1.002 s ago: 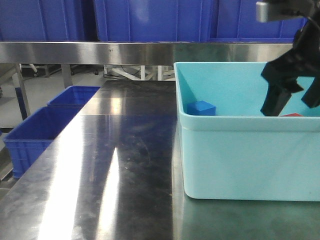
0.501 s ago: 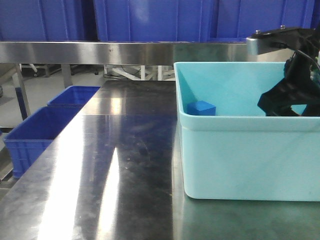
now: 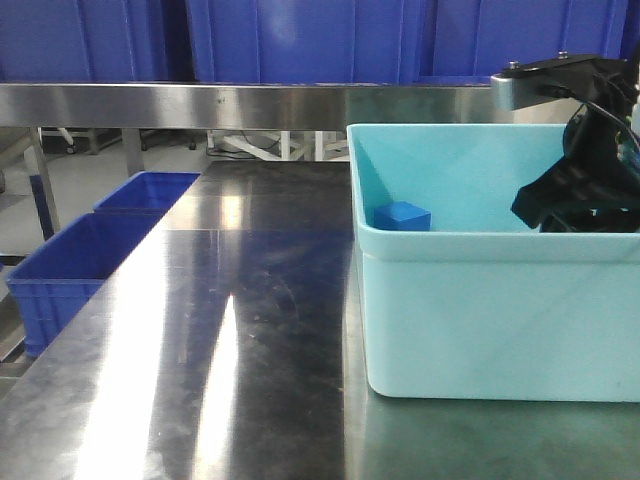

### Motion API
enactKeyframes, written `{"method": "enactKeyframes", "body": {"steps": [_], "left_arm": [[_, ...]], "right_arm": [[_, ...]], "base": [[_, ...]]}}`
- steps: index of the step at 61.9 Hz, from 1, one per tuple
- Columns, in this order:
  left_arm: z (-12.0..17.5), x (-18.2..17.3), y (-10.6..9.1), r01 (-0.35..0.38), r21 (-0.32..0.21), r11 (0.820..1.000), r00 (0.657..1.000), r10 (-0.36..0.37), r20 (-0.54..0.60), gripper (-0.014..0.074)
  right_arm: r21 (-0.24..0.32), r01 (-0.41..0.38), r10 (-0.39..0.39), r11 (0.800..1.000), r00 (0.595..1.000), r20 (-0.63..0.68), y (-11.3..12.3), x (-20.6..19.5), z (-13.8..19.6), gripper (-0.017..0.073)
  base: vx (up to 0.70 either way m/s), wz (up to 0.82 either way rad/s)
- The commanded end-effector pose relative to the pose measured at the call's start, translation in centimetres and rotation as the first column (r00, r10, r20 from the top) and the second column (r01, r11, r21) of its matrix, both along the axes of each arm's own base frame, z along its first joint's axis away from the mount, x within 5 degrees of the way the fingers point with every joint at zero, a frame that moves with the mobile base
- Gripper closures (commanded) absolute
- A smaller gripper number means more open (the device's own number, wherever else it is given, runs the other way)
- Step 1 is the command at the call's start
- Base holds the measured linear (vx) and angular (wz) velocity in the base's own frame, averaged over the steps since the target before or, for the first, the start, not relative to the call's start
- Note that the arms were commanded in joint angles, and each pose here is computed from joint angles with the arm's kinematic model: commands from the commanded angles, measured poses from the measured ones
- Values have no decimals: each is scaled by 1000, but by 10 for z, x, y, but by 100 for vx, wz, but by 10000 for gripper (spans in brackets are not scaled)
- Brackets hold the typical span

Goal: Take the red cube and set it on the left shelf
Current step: 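Close the right gripper on the red cube and lift it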

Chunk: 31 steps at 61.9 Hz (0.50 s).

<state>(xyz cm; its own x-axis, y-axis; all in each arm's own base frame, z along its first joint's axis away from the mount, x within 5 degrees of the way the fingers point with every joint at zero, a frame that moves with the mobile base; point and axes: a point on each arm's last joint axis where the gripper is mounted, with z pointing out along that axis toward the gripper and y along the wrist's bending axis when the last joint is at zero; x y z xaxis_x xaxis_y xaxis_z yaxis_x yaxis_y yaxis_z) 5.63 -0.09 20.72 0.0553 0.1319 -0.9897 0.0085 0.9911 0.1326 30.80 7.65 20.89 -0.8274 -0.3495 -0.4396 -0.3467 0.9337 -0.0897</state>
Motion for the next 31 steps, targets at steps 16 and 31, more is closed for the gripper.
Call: {"method": "enactKeyframes", "body": {"steps": [16,31], "left_arm": [[1,0,0,5,-5,1000,998,-4,69,488],[1,0,0,5,-5,1000,998,-4,69,488]], "right_arm": [[93,-39,-5,995,902,431,-5,-13,96,494],[151,-45,-69,988,739,670,-26,-58,158,494]], "base": [[0,0],[0,0]]}}
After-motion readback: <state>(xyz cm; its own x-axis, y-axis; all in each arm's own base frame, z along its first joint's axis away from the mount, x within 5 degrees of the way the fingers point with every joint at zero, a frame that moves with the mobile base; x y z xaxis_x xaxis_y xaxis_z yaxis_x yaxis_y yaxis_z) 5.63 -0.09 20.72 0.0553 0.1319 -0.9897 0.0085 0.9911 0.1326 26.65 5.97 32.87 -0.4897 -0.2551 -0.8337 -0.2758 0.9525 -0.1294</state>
